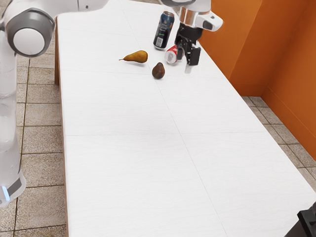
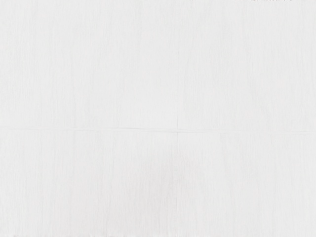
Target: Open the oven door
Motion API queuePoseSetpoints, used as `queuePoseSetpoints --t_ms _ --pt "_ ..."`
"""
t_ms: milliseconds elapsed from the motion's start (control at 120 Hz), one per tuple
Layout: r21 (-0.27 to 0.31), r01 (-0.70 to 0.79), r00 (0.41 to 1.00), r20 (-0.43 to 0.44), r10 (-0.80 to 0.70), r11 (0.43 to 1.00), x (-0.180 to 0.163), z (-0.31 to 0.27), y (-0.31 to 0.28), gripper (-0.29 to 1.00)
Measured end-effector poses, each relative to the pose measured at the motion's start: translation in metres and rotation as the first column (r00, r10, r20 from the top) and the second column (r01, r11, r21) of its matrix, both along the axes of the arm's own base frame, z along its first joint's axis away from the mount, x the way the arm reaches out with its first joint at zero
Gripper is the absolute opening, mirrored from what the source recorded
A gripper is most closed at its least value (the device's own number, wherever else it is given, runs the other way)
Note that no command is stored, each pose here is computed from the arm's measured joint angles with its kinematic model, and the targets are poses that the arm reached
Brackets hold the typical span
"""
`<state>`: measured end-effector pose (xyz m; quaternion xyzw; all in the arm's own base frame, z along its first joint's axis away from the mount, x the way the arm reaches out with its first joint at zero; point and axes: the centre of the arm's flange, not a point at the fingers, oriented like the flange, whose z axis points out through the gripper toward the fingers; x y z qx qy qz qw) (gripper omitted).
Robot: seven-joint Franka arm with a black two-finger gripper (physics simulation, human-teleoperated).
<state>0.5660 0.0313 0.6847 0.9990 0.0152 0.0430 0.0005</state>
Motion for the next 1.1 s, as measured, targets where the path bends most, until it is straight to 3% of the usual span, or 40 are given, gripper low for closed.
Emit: queuePoseSetpoints --t_ms 217,275,358,483,542,608,667,717,917,1000,1100 --pt "-0.005 -0.022 0.999 -0.023 0.022 1.0 -0.003 -0.002 0.026 0.7" --pt "0.0 -0.009 0.997 0.076 0.009 1.0 -0.016 0.054 0.02 0.7" --pt "0.014 0.025 0.955 0.295 -0.028 1.0 -0.068 0.164 0.002 0.7" --pt "0.063 0.123 0.859 0.493 -0.138 0.99 -0.124 0.239 -0.061 0.7" --pt "0.09 0.393 0.747 0.549 -0.374 0.915 -0.153 0.249 -0.194 0.7" --pt "0.156 0.722 0.474 0.598 -0.646 0.674 -0.261 0.255 -0.366 0.7" --pt "0.244 0.841 0.252 0.615 -0.747 0.484 -0.349 0.242 -0.455 0.7" --pt "0.323 0.851 0.143 0.617 -0.774 0.414 -0.378 0.227 -0.491 0.7" --pt "0.554 0.784 -0.095 0.555 -0.826 0.282 -0.353 0.166 -0.554 0.7" --pt "0.649 0.703 -0.101 0.495 -0.863 0.291 -0.292 0.14 -0.559 0.7" --pt "0.752 0.618 -0.141 0.392 -0.909 0.228 -0.281 0.103 -0.597 0.7"
